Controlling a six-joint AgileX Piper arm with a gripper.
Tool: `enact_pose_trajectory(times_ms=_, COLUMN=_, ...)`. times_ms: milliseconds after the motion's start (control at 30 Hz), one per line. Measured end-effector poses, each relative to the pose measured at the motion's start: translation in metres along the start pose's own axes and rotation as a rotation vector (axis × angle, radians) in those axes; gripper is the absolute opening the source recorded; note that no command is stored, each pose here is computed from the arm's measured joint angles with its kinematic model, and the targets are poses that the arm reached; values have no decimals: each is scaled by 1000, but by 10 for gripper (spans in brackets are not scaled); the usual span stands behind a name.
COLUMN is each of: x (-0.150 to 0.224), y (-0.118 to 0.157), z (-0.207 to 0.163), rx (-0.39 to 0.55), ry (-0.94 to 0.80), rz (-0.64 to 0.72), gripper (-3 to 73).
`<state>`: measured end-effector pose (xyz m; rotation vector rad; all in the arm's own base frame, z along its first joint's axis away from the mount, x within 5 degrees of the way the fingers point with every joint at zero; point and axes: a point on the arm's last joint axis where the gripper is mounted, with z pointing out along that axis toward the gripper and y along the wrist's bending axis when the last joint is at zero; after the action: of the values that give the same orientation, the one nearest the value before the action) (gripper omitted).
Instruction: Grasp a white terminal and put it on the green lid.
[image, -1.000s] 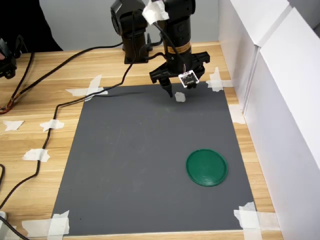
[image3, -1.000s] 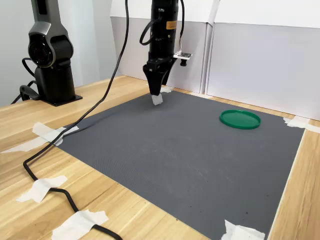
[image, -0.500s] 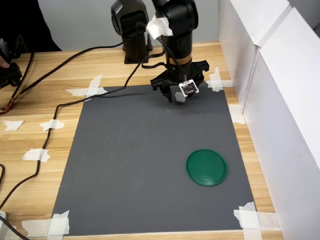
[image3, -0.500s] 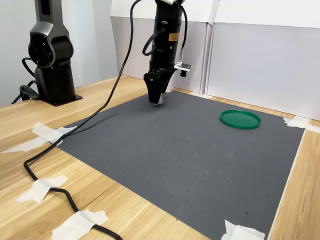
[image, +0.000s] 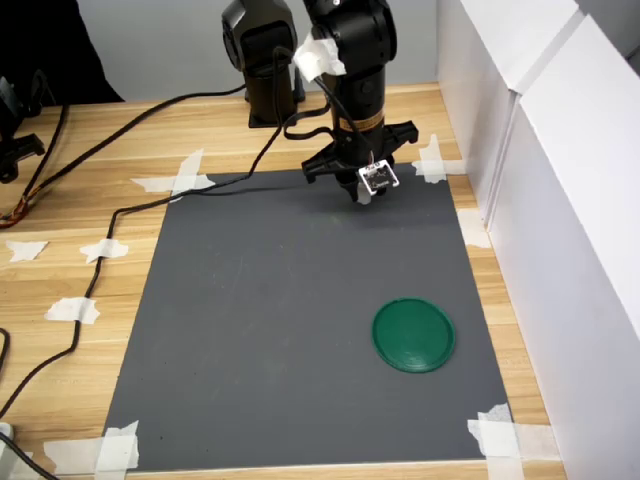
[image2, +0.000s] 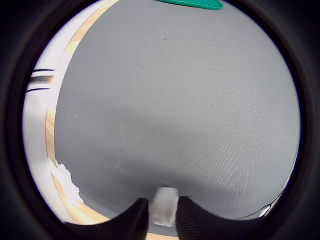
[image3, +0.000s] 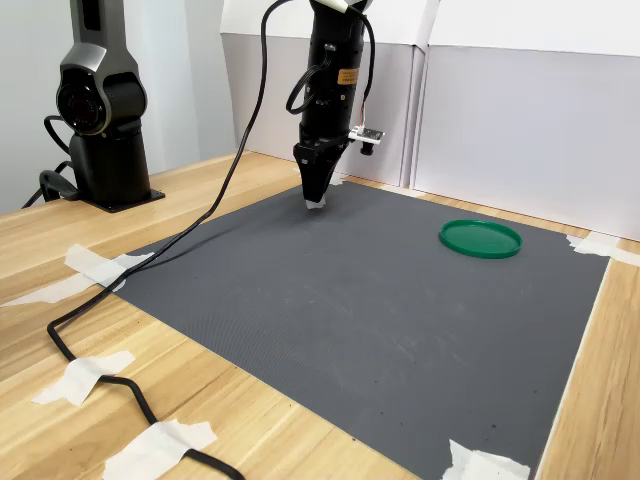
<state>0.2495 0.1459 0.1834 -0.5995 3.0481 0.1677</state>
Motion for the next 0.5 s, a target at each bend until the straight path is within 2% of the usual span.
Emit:
enact_pose_trajectory(times_ms=67, x=0, y=0, z=0, rx=3, ry=0, rz=-3, gripper=101)
enact_pose_trajectory(times_ms=100, x=0, y=0, z=0, rx=4, ry=0, rz=-3, gripper=91)
enact_pose_trajectory(times_ms=500, x=1, y=0, z=-8, rx=0, ry=-19, rz=-5, gripper=91)
